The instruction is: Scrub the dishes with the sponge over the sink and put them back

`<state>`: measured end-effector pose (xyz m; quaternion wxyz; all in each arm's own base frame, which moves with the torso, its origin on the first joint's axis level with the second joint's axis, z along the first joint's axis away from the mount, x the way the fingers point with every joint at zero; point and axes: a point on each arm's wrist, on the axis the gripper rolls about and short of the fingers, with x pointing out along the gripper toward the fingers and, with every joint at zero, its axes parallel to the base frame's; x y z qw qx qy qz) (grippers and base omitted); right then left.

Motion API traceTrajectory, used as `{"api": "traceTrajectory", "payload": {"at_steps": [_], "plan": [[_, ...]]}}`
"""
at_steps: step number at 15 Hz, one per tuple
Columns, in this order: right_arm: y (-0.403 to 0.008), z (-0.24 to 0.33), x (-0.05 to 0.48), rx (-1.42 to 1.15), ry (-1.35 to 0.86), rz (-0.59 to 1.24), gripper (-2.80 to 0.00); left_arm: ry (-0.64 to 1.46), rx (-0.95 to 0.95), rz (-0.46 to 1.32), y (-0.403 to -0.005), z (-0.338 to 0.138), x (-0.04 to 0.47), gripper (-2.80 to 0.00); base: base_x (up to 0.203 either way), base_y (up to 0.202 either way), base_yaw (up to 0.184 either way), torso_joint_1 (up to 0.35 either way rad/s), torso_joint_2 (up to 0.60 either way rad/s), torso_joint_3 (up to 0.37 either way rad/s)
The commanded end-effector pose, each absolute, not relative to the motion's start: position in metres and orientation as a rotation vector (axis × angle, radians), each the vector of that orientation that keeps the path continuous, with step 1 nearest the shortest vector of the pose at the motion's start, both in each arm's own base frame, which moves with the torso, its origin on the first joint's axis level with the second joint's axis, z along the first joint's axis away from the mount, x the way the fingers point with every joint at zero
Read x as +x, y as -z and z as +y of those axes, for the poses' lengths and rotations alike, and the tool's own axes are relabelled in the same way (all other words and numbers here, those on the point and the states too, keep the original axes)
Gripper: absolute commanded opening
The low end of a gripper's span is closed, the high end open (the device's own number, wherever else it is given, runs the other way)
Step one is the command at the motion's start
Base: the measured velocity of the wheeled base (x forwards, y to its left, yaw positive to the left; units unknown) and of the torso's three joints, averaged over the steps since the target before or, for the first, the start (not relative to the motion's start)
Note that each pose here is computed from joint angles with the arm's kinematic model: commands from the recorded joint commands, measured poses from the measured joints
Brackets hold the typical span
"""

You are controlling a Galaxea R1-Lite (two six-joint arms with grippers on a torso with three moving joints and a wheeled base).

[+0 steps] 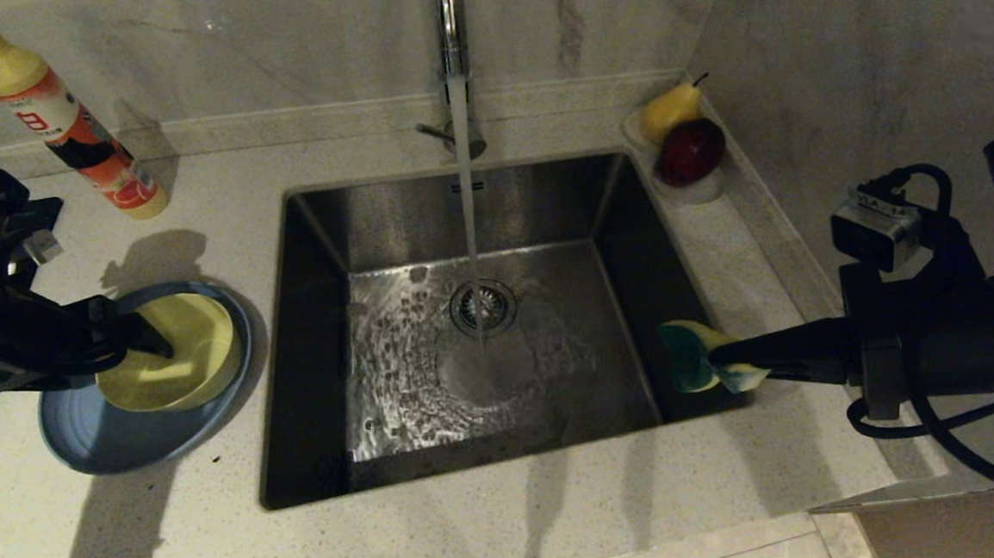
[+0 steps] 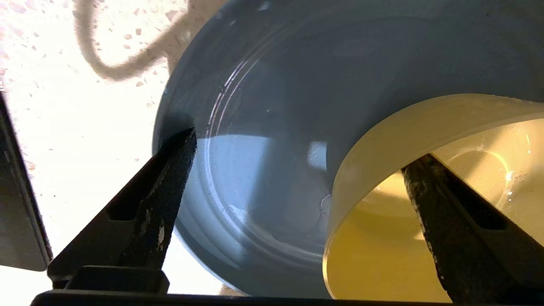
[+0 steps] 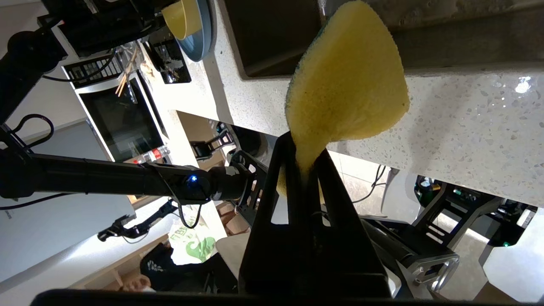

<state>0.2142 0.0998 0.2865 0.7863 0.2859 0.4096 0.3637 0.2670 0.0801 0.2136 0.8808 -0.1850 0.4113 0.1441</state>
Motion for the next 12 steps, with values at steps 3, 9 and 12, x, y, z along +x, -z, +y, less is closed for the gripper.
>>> {"api": "traceTrajectory", "payload": {"at_steps": [3, 9, 12], "plan": [[-0.2874, 0.0992, 0.2125, 0.62, -0.787, 0.884, -2.8, -0.298, -0.39, 0.851, -0.2166, 0.0797, 0.266, -2.8, 0.0, 0.0, 0.0, 0.0, 0.0, 0.0], [-0.2858, 0.0982, 0.2128, 0.622, -0.781, 0.888, -2.8, -0.296, -0.392, 0.866, -0.2133, 0.0786, 0.2646, -2.8, 0.0, 0.0, 0.0, 0.0, 0.0, 0.0], [-0.2849, 0.0983, 0.2129, 0.621, -0.782, 0.89, -2.8, -0.298, -0.385, 0.853, -0.2168, 0.079, 0.2651, -2.8, 0.0, 0.0, 0.0, 0.0, 0.0, 0.0]]}}
